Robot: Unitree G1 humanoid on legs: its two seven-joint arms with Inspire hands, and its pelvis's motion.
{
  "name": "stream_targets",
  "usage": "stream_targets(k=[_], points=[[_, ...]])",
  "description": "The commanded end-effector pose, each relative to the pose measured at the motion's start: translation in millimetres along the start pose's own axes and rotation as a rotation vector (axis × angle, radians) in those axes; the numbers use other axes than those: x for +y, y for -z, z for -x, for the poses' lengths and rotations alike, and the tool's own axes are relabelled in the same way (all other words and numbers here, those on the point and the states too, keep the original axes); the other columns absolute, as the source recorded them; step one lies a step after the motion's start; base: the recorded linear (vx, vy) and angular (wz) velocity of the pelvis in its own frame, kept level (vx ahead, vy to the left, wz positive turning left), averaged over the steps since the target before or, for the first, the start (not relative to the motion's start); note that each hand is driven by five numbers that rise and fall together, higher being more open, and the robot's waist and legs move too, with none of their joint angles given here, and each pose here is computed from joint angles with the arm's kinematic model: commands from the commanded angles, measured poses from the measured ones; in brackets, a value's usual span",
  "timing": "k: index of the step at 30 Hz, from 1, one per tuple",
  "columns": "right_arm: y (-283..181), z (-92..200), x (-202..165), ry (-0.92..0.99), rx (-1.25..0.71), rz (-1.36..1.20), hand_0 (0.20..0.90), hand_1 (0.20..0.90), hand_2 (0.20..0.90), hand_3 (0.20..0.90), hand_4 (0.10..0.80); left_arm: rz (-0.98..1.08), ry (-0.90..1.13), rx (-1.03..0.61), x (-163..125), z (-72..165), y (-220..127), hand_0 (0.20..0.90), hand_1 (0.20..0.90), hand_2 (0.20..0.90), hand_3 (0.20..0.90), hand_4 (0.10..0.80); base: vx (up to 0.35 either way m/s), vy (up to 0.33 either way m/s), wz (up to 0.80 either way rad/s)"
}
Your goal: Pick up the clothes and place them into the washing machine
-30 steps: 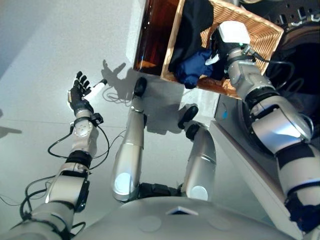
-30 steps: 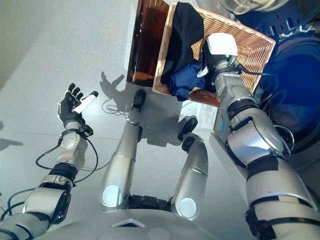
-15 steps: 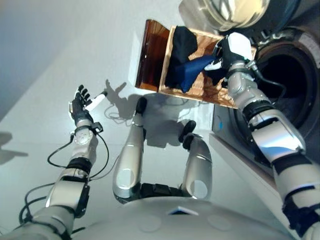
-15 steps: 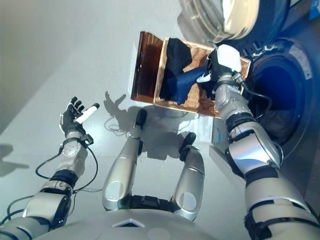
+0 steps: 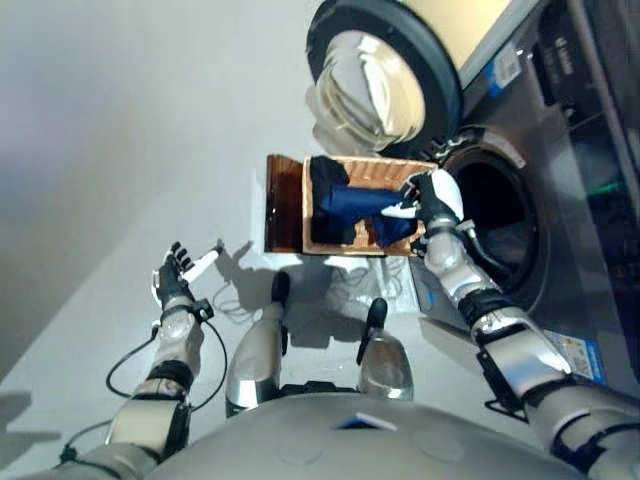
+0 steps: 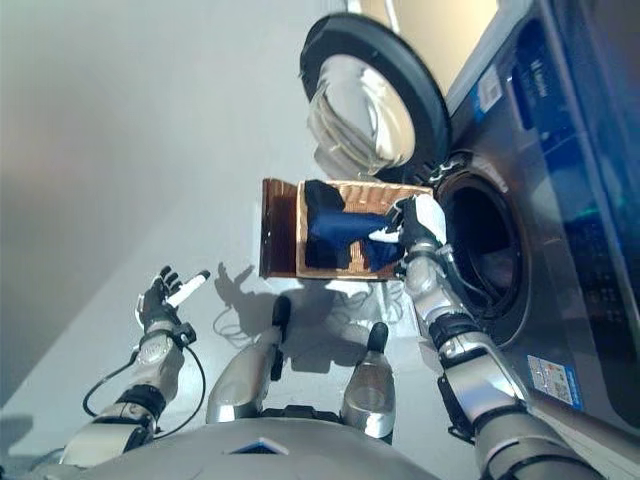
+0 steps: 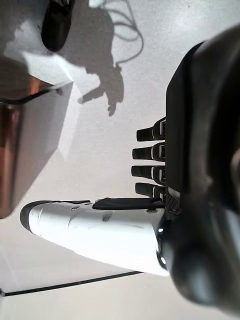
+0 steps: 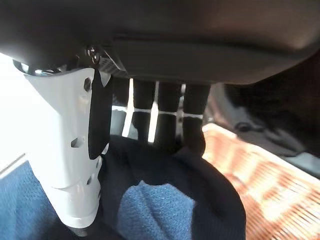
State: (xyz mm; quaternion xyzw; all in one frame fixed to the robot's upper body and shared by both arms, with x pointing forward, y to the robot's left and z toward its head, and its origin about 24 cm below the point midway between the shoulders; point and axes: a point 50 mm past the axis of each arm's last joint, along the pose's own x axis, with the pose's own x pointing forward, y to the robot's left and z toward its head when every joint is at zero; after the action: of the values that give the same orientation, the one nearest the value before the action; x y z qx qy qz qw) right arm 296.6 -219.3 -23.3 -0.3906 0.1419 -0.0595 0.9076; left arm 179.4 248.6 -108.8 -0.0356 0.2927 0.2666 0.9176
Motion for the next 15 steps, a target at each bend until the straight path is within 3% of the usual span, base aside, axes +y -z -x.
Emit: stream_targets(k=[1,5,15], points=[[-20,-5,-18,0.096,-0.107,-0.136,0.2,0.2,0.2,0.2,0.3,-0.05,-0.047,-0.049,18,-6,-11,0.9,0.9,0.9,0.9,0.8,0.124,-0.031,-0.07],[-2,5,-11,0.099,-0.034,-0.237,0.2,0.2,0.2,0.2,0.3,-0.072,-0.056,-0.016,23,-2,0,0.9,0.9,0.9,0.9,0.8,0.08,-0.016,-0.12],[11,21,-6,0.304,0.078,-1.02,0.2,0.2,0.2,0.2,0.3,-0.059,-0.071,-0.001,20,4,10,0.9,0.9,0.9,0.9,0.8,0.018,0.002,-0.05]])
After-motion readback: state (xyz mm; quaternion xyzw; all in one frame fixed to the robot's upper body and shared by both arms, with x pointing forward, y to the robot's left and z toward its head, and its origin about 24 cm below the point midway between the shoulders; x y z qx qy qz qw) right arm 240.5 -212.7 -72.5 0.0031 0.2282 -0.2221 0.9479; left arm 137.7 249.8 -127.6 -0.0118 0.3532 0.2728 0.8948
